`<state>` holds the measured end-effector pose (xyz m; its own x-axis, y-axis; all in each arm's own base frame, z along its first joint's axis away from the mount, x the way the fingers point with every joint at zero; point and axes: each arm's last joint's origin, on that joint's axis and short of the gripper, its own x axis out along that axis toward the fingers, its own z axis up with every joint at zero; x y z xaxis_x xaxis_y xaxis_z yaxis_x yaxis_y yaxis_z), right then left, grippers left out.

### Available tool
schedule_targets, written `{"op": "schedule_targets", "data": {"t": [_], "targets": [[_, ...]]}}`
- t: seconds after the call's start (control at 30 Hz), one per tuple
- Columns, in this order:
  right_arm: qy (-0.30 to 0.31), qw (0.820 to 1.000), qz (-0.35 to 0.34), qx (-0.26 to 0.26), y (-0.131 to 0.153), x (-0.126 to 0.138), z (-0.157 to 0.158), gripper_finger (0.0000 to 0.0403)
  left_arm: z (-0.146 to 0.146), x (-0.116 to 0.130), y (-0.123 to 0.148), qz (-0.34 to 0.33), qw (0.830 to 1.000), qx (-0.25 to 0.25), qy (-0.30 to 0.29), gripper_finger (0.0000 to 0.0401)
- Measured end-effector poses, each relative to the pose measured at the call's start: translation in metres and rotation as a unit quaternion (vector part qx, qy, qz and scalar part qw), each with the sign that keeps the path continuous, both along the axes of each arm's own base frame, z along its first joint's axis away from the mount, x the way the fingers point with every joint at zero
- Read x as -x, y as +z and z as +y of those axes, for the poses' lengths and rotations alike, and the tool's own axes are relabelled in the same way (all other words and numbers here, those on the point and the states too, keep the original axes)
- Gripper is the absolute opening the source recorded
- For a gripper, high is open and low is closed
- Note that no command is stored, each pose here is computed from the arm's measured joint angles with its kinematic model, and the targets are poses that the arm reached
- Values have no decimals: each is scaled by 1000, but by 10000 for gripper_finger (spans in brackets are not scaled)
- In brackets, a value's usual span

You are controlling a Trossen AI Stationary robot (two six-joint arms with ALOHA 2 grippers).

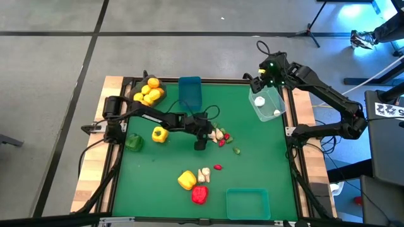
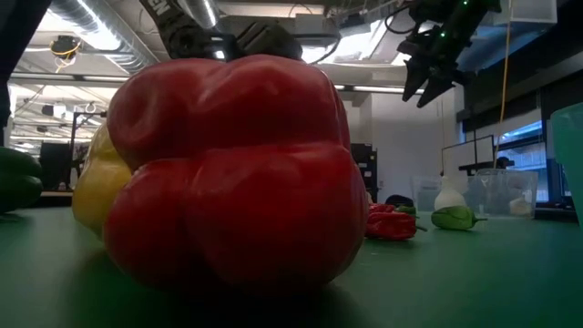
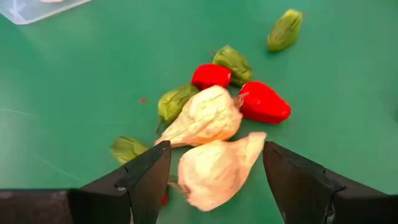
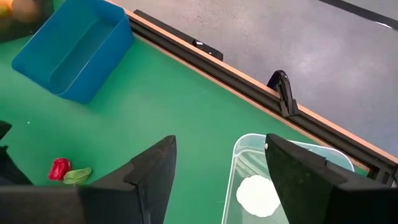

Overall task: Sort produce into baskets
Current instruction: Put the white garlic into white transparent bin

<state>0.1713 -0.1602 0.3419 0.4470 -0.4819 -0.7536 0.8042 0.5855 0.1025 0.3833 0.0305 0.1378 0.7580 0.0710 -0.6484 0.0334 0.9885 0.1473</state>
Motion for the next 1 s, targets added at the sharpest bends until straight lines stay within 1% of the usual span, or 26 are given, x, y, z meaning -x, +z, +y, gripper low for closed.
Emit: {"op": "schedule_targets", "data": {"t": [0.17,0.3,0.6,0.8,1.0], "targets": [[4,1000,3,2,0,0,0,241,-1,0,0,1,999,0,-44,251],[4,1000,2,3,0,0,0,241,-1,-1,-3,3,998,-7,-56,251],[10,1000,-3,-2,0,0,0,241,4,0,-27,43,998,9,-40,251],[10,1000,-3,-2,0,0,0,241,4,0,-27,42,998,29,-22,249],[10,1000,-4,-1,0,-1,0,241,3,0,-27,42,998,40,-12,224]]}}
